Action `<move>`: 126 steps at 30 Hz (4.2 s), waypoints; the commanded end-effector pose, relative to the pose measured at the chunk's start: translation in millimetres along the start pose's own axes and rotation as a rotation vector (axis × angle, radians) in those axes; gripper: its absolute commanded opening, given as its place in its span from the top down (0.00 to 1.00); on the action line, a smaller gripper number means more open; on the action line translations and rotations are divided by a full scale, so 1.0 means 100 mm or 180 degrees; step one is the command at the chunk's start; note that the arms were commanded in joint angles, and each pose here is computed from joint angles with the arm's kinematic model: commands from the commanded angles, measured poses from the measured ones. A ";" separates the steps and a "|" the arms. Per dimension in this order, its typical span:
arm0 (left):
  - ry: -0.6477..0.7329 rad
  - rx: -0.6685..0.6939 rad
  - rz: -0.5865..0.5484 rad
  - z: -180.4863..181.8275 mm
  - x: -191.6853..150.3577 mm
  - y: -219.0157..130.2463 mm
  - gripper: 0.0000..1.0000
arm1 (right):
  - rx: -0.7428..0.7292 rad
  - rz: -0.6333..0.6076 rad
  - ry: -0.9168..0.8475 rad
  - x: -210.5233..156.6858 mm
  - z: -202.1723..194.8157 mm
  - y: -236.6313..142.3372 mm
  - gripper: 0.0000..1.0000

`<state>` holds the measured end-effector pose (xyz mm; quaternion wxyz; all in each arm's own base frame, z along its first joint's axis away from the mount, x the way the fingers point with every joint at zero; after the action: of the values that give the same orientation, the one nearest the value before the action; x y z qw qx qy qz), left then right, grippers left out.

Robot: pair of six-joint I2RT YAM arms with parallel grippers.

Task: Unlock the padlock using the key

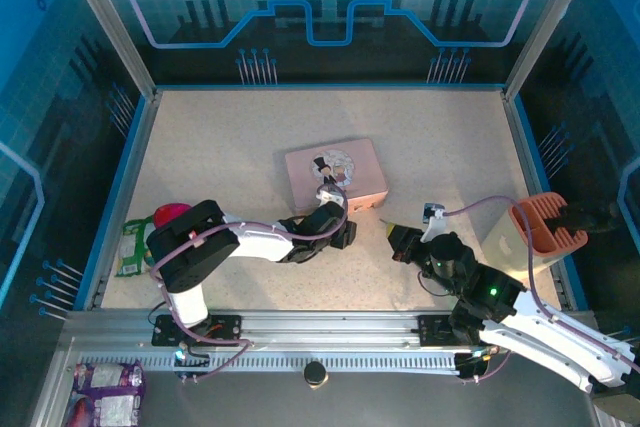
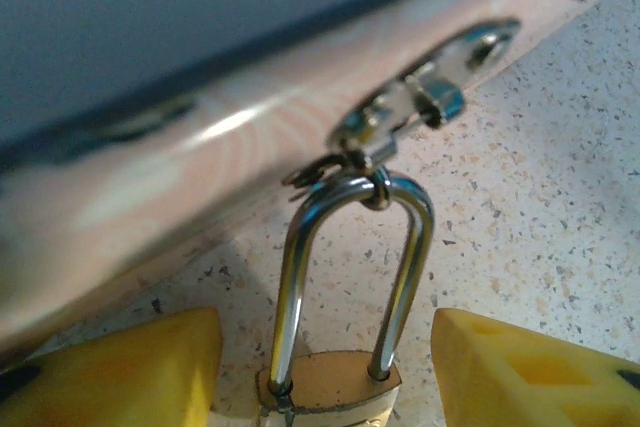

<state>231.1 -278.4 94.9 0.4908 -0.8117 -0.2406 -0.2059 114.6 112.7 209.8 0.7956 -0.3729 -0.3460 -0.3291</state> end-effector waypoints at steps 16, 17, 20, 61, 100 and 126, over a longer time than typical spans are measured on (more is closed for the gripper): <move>-0.0268 -0.0393 -0.0051 -0.03 0.02 -0.12 0.72 | 0.0054 0.0003 0.0003 0.02 0.09 0.08 1.00; -0.0290 -0.0401 -0.0055 -0.03 0.02 -0.12 0.73 | 0.0048 0.0013 0.0007 0.01 0.09 0.09 1.00; -0.0371 -0.0435 -0.0075 -0.03 0.02 -0.14 0.75 | 0.0046 0.0031 0.0024 -0.01 0.09 0.11 1.00; -0.1379 -0.0663 -0.0312 0.79 0.73 -0.52 1.00 | -0.0225 0.0379 0.0415 -0.26 0.33 0.54 1.00; -0.2220 -0.1420 0.0362 0.30 0.37 -0.74 1.00 | 0.0119 0.0251 0.1555 -0.80 0.54 0.84 1.00; -0.2627 -0.1884 0.0102 0.37 0.31 -0.75 1.00 | 0.0181 0.0474 0.2307 -0.82 0.43 1.00 1.00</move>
<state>208.9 -201.2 121.8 0.1977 -0.9170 -0.3305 0.1041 131.0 219.7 126.3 0.8952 -0.2568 -0.0366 -0.3623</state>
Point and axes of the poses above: each hand's point on the last joint's axis, 136 mm out from that joint toward the fingers, its own y axis out along the fingers, its own z axis along the line the jaws close on, x = y × z, the point moved 10 cm from there along -y, back along the fingers, and after that the axes turned 14 degrees about -y, right-handed, at the moved point
